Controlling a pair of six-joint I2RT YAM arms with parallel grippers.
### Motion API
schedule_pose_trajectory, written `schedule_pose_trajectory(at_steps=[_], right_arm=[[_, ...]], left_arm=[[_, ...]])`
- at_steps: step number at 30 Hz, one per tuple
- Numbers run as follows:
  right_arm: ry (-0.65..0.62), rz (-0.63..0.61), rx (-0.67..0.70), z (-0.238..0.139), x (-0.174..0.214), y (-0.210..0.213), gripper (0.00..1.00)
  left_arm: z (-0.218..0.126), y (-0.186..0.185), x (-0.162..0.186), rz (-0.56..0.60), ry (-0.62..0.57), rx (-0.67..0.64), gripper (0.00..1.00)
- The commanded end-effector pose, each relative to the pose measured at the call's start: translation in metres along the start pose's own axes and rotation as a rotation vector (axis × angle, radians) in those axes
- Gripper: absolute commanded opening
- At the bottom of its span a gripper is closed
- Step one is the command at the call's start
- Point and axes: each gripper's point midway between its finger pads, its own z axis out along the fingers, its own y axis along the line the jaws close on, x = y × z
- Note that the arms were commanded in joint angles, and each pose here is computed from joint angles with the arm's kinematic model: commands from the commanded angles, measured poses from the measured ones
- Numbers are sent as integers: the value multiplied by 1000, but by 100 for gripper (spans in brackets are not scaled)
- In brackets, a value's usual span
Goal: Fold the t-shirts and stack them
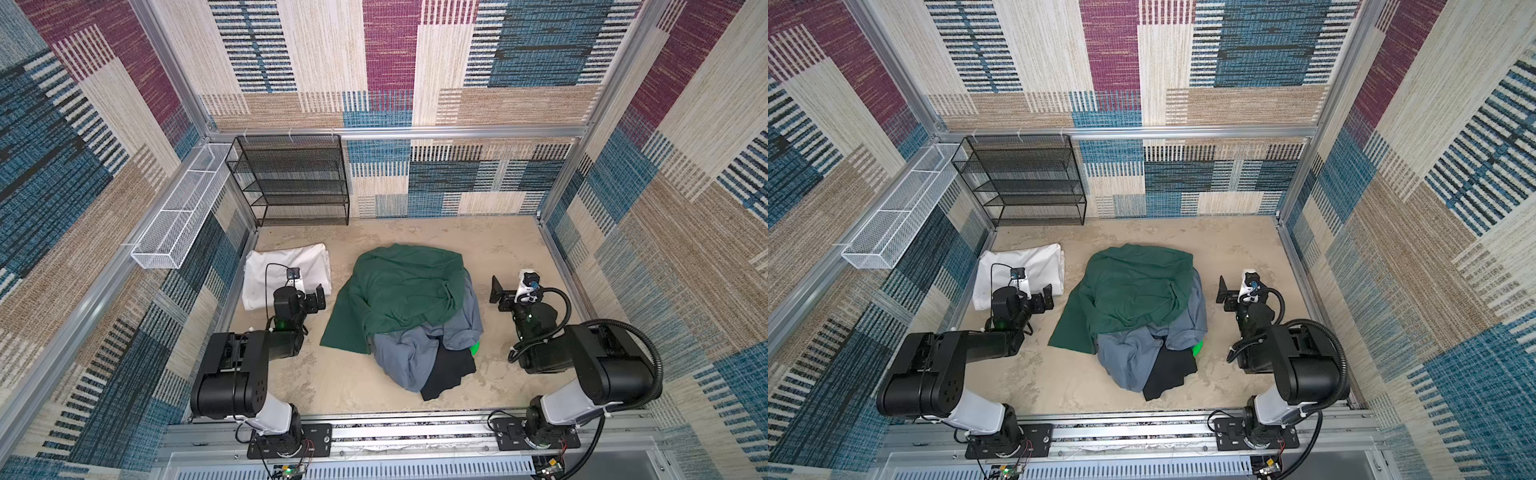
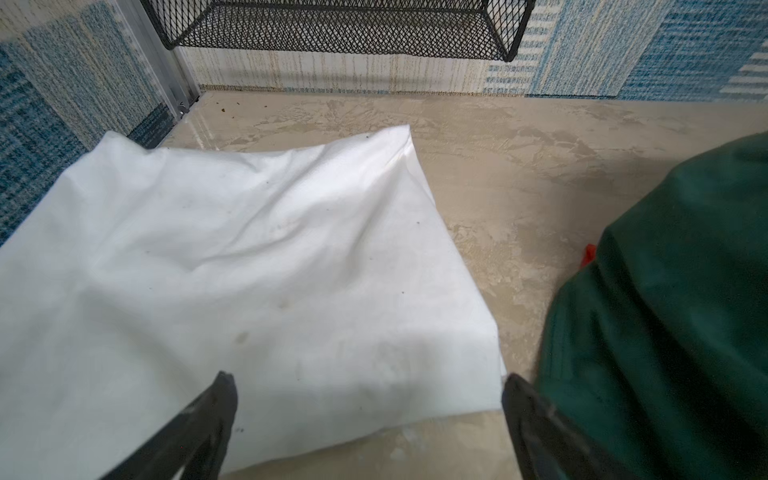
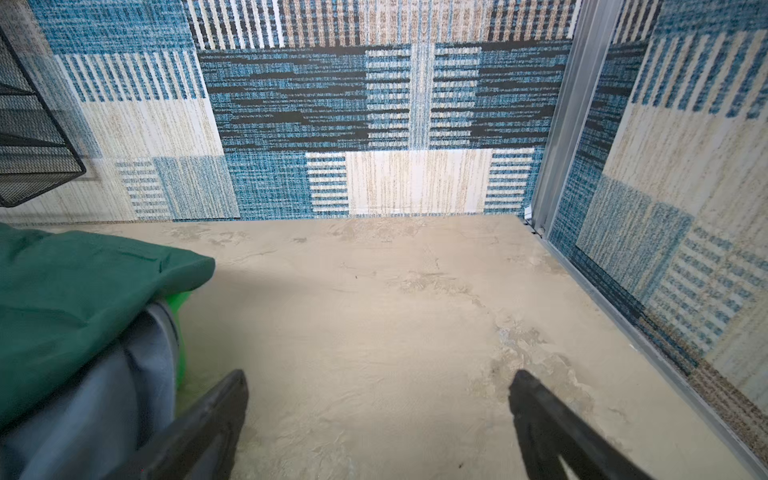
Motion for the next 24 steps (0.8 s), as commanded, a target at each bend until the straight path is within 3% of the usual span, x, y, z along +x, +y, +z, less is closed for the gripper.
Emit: schedule_pose_trajectory(at_steps=[1, 24], right_arm=[[-24, -8, -14, 0, -6, 3, 98], [-13, -5, -13, 3, -4, 2, 98]], left_arm=[[0, -3, -6, 40, -21, 16, 100], [1, 1, -7, -2, -19, 67, 100]])
